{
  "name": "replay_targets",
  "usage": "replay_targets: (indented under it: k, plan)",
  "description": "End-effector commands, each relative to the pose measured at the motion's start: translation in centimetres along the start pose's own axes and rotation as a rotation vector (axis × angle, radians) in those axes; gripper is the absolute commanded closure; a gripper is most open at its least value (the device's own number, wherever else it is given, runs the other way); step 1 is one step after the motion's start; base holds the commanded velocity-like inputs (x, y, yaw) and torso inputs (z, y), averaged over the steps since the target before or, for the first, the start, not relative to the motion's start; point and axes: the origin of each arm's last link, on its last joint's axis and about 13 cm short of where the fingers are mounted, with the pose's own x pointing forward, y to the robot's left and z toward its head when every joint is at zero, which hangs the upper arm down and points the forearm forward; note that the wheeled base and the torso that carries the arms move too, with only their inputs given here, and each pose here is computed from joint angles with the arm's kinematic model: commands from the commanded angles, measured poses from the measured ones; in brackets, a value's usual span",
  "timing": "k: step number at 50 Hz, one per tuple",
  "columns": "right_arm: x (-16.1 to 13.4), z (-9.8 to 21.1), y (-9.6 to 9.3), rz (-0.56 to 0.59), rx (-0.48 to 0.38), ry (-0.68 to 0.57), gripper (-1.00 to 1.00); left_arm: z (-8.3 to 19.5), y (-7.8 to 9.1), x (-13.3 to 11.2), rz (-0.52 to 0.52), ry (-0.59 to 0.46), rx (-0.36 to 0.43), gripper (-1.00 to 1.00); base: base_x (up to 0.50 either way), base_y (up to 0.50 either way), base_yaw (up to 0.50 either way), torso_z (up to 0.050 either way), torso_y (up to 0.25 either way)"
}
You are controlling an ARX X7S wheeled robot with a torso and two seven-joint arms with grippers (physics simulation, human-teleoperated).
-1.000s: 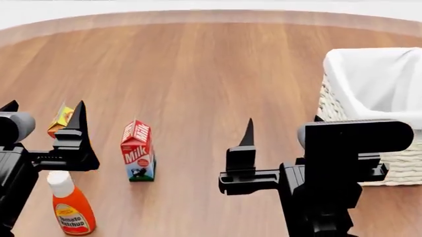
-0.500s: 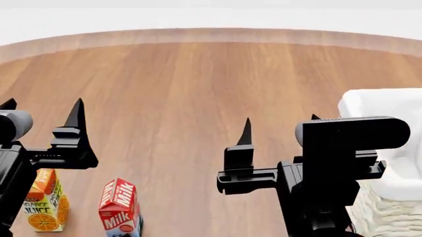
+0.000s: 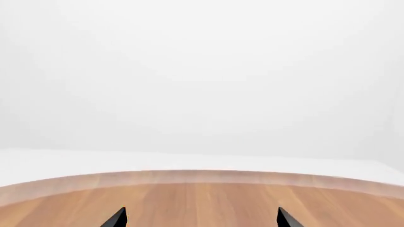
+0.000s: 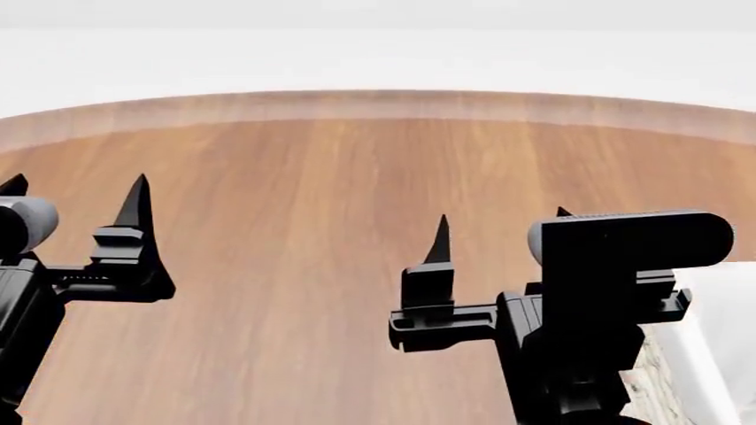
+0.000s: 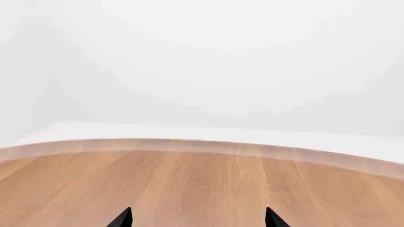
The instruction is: Pick the milk and place it in the basket.
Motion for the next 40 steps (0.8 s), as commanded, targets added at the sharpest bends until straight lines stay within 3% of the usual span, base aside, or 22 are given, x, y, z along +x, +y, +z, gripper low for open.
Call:
replay_targets:
  k: [1,5,11,13,16,17,18,30,34,36,37,38,40]
  plan:
    - [0.0,-0.1,0.0,0.004,-0.003,0.006,-1.0,0.0,0.0,0.0,-0.002,-0.002,0.002,-1.0,0.5,0.0,0.0,0.0,0.0]
    - [0.1,-0.3,-0.2,-0.043,-0.012,0.019,-1.0,-0.1,0.0,0.0,0.0,-0.001,0.004,-1.0,0.25,0.0,0.0,0.0,0.003]
    - [0.1,-0.3,-0.2,-0.013,-0.004,0.012,-1.0,0.0,0.0,0.0,-0.001,-0.002,0.005,-1.0,0.0,0.0,0.0,0.0,0.0]
    - [0.2,-0.4,-0.1,-0.048,-0.041,0.03,-1.0,0.0,0.0,0.0,-0.001,-0.002,0.004,-1.0,0.0,0.0,0.0,0.0,0.0]
    - [0.1,-0.4,-0.1,-0.025,-0.01,0.021,-1.0,-0.1,0.0,0.0,-0.001,-0.002,0.005,-1.0,0.0,0.38,0.0,0.0,0.0]
    - [0.4,-0.6,-0.1,-0.072,-0.052,0.031,-1.0,-0.1,0.0,0.0,-0.002,-0.001,0.004,-1.0,0.0,0.5,0.0,0.0,0.0]
    - [0.3,-0.6,-0.1,-0.023,0.012,0.034,-1.0,-0.1,0.0,0.0,-0.002,-0.001,0.004,-1.0,0.0,0.0,0.0,0.0,0.0]
    - [1.1,-0.9,0.0,0.022,0.032,0.118,-1.0,0.0,0.2,0.0,0.004,-0.001,0.002,-1.0,0.0,0.0,0.0,0.0,0.0]
    - [1.5,-1.3,-0.1,0.189,-0.016,0.15,-1.0,0.0,0.2,0.1,0.007,-0.002,0.003,-1.0,0.0,0.0,0.0,0.0,0.0]
    - [1.6,-1.4,-0.2,0.222,0.02,0.16,-1.0,0.1,0.2,0.1,0.007,-0.003,0.003,-1.0,0.0,0.0,0.0,0.0,0.0]
    - [1.6,-1.7,-0.2,0.416,0.045,0.229,-1.0,0.1,0.2,0.1,0.006,-0.004,0.003,-1.0,0.0,0.0,0.0,0.0,0.0]
    - [1.5,-1.9,-0.3,0.503,0.004,0.286,-1.0,0.1,0.1,0.1,0.005,-0.004,0.003,-1.0,0.0,0.0,0.0,0.0,0.0]
    - [1.5,-1.8,-0.5,0.535,0.023,0.347,-1.0,0.1,0.1,0.1,0.005,-0.004,0.004,-1.0,0.0,0.0,0.0,0.0,0.0]
